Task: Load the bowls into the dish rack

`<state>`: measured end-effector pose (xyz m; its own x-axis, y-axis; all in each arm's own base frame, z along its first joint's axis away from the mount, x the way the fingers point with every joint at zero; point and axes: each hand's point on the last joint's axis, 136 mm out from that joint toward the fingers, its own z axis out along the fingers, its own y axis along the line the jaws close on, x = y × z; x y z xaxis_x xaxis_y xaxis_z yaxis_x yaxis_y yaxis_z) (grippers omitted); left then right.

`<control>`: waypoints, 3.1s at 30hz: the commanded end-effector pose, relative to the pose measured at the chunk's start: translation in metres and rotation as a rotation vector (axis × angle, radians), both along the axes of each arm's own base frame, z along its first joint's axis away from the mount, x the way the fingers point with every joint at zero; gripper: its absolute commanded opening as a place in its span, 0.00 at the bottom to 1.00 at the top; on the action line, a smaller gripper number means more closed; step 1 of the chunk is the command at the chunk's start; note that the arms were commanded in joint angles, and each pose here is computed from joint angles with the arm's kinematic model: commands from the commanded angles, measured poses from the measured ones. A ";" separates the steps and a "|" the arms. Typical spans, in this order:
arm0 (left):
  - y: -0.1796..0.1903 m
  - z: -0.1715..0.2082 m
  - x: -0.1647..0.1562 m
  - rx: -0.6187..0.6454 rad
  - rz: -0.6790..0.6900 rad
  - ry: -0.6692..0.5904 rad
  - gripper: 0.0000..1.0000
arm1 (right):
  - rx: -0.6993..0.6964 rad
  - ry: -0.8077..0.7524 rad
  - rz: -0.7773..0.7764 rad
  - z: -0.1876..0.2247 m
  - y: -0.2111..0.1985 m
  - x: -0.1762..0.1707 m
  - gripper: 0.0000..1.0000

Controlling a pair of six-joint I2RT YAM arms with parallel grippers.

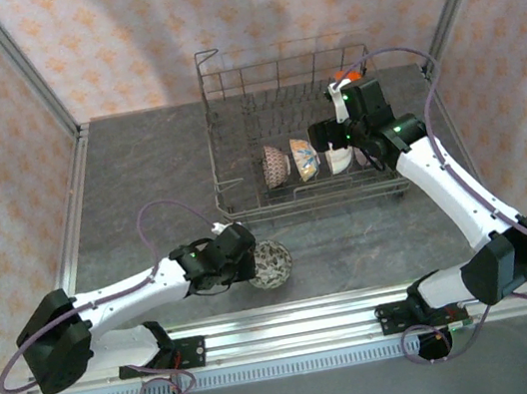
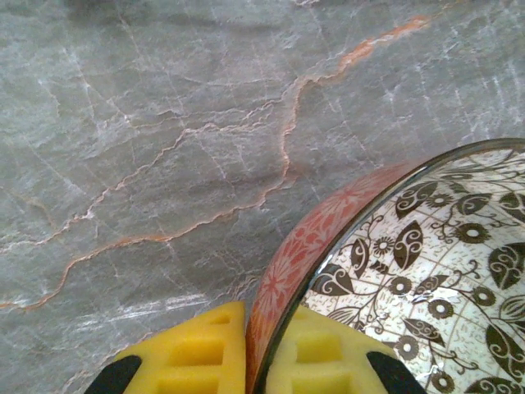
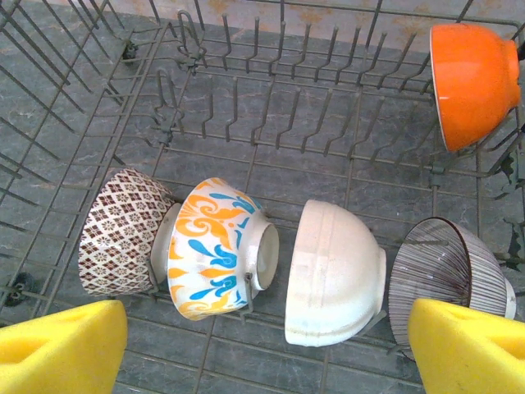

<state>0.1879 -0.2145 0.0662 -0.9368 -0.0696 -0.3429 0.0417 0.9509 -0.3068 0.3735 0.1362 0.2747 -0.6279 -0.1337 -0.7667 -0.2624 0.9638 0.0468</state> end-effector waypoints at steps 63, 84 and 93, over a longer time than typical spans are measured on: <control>-0.132 0.283 0.282 -0.774 -0.267 -0.416 0.00 | 0.684 0.062 0.072 0.089 0.025 0.052 0.98; -0.137 0.306 0.278 -0.930 -0.311 -0.394 0.00 | 0.797 0.122 0.174 0.096 0.045 0.043 0.86; -0.136 0.296 0.280 -0.904 -0.307 -0.395 0.00 | 0.820 0.129 0.174 0.105 0.046 0.042 0.77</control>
<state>0.4691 -0.3517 0.3399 -0.8303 -0.2296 -0.5078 0.4176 0.3469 -0.8398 0.4132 0.1807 0.3680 -0.7465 0.3262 -0.5800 -0.3279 0.5782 0.7471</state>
